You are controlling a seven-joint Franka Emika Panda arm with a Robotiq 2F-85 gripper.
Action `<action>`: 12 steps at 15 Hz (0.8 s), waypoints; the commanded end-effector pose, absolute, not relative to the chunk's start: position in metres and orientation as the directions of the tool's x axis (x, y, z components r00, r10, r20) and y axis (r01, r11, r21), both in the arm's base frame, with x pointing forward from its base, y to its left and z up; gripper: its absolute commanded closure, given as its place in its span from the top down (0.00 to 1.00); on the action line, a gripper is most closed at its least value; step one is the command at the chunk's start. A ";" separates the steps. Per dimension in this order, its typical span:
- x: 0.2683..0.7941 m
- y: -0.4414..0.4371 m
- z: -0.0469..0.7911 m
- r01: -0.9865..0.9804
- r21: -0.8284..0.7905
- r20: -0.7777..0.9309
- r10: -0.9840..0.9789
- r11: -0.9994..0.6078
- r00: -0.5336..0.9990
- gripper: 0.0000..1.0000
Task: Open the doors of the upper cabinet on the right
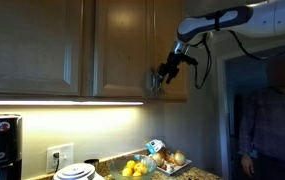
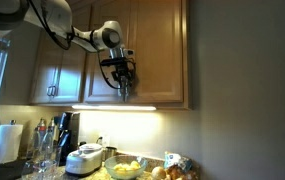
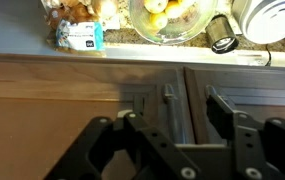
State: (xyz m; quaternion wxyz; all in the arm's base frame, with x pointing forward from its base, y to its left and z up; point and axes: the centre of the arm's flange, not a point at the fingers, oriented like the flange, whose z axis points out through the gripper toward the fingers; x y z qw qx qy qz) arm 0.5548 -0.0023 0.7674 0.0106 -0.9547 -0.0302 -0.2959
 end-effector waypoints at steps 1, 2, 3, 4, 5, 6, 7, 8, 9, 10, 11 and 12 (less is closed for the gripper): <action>0.558 -0.003 0.767 0.074 0.020 0.552 0.073 -0.997 0.830 0.98; 0.558 -0.004 0.766 0.074 0.014 0.549 0.070 -0.997 0.833 1.00; 0.558 -0.004 0.765 0.076 0.014 0.548 0.072 -0.997 0.834 1.00; 0.558 -0.004 0.765 0.082 0.015 0.550 0.077 -0.996 0.831 1.00; 0.558 -0.004 0.765 0.083 0.018 0.552 0.079 -0.996 0.830 0.94; 0.558 -0.004 0.765 0.086 0.020 0.556 0.083 -0.996 0.827 0.93; 0.558 -0.005 0.766 0.089 0.021 0.558 0.086 -0.996 0.825 0.90; 0.560 -0.005 0.767 0.093 0.023 0.562 0.090 -0.995 0.822 0.86; 0.561 -0.006 0.767 0.096 0.027 0.567 0.094 -0.995 0.819 0.91; 0.563 -0.006 0.767 0.097 0.031 0.572 0.097 -0.995 0.814 0.97; 0.564 -0.006 0.767 0.099 0.035 0.573 0.101 -0.994 0.813 0.98; 0.564 -0.007 0.767 0.106 0.043 0.580 0.112 -0.993 0.807 1.00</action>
